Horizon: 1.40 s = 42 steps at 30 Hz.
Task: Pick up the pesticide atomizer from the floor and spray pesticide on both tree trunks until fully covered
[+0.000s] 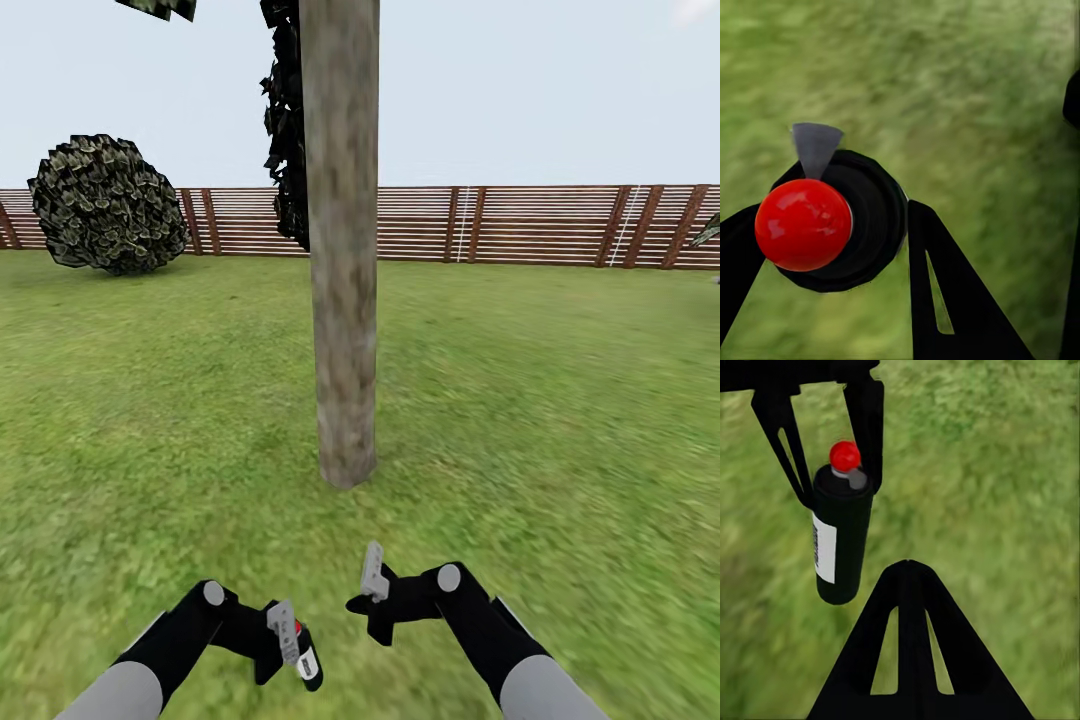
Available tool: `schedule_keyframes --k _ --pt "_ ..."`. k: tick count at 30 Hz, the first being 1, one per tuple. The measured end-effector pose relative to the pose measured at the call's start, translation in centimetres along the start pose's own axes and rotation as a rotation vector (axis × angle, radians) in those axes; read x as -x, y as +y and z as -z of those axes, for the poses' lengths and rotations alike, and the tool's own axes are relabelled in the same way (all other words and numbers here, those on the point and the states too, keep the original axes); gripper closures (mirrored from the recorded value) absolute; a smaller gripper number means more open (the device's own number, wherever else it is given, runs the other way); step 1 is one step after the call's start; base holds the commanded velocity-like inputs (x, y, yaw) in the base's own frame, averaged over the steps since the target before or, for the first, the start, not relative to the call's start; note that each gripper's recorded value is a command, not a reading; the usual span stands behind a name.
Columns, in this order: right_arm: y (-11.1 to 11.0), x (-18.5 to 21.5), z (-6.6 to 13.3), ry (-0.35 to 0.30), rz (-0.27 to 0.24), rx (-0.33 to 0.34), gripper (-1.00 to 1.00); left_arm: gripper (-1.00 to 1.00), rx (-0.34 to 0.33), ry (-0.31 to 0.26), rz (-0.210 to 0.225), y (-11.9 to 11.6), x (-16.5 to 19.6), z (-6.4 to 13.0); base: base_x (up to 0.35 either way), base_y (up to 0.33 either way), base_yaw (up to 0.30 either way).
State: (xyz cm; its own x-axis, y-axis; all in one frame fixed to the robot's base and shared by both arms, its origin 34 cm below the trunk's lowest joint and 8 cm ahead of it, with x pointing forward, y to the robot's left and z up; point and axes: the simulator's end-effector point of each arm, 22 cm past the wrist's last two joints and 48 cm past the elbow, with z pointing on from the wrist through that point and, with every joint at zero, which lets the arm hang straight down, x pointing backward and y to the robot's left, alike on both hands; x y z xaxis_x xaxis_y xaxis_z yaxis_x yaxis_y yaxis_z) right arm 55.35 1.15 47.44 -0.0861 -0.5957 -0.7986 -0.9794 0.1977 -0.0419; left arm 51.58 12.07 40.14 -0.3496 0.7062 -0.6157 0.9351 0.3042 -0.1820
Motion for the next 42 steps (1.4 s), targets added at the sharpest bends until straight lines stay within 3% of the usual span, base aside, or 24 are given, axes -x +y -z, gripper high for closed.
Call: schedule_keyframes --k 13,18,42 --pt "0.1 0.5 -0.2 -0.007 0.002 0.002 1.00 1.00 0.016 -0.039 -0.041 0.4 3.1 -0.3 0.000 0.000 0.000" --pt "0.1 0.5 -0.2 -0.007 0.001 0.002 1.00 1.00 0.006 0.030 -0.088 -0.4 3.0 -1.4 0.000 0.000 0.000" --pt "0.1 0.4 -0.2 -0.006 0.002 0.001 1.00 1.00 -0.002 0.001 -0.118 -1.2 5.6 -2.4 0.000 0.000 0.000"
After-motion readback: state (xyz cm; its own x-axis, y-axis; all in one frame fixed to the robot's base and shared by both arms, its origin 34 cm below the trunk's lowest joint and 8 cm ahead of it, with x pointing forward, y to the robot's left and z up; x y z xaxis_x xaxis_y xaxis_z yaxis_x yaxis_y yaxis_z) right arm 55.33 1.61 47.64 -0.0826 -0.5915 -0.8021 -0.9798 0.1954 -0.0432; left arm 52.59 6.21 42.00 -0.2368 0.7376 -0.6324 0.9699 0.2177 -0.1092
